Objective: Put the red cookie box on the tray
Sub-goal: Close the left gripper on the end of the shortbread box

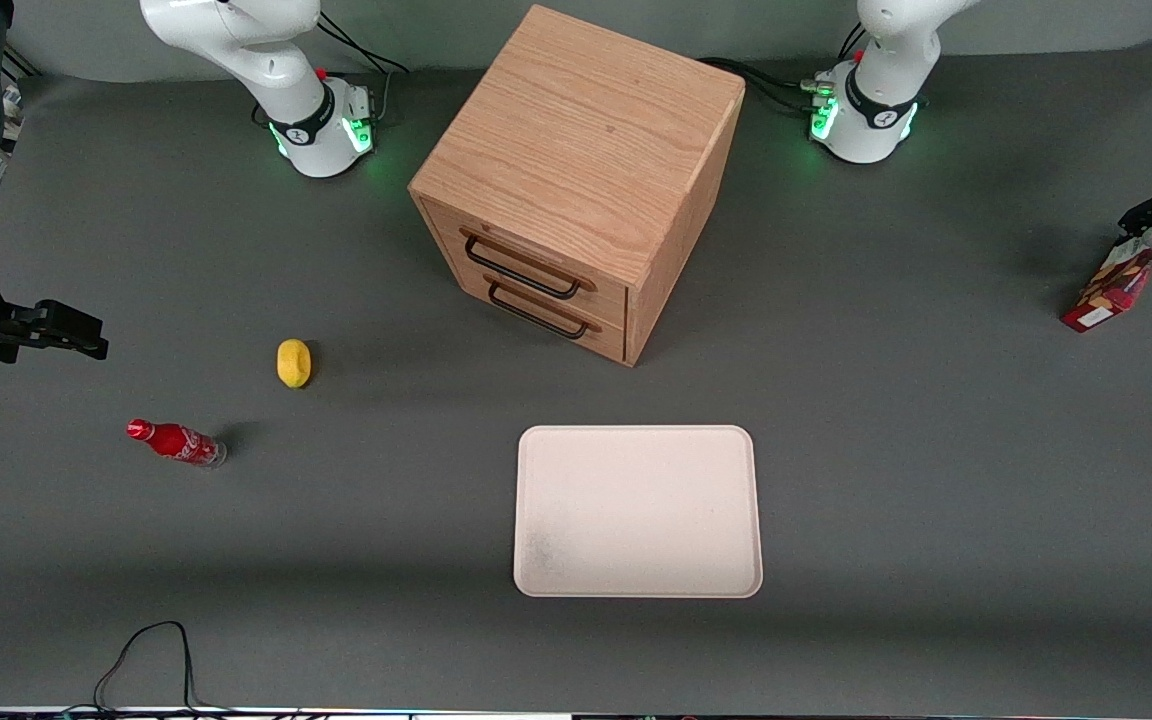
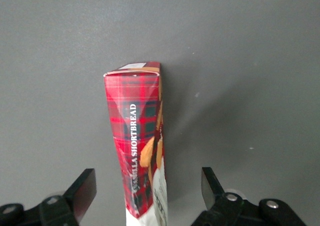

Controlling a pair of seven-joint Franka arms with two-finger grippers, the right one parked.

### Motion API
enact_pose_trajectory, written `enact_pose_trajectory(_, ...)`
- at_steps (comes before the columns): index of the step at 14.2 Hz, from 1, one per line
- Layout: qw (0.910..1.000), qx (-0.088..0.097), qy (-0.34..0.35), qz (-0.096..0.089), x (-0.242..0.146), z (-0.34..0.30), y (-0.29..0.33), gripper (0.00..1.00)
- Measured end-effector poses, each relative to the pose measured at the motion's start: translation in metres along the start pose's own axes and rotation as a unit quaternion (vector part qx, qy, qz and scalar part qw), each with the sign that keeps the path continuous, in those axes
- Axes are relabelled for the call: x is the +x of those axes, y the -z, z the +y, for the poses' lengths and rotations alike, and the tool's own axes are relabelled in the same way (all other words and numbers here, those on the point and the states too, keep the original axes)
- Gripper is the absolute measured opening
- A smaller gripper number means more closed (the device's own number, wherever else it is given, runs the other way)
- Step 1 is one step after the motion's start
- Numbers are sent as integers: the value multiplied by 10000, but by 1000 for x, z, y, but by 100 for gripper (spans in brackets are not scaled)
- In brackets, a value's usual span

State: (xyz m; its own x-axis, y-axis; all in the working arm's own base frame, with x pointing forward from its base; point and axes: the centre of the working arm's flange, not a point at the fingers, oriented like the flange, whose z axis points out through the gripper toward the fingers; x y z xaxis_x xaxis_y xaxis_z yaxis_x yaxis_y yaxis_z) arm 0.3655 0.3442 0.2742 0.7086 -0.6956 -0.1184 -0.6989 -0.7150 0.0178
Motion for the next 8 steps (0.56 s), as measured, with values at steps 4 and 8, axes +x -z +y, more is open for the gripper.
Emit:
enact_pose_trajectory(4,9999,-103,-42,-23,2,-1,-24,73)
enact_pose_trajectory(8,10000,-77,-57,-22,3,-2,-24,29)
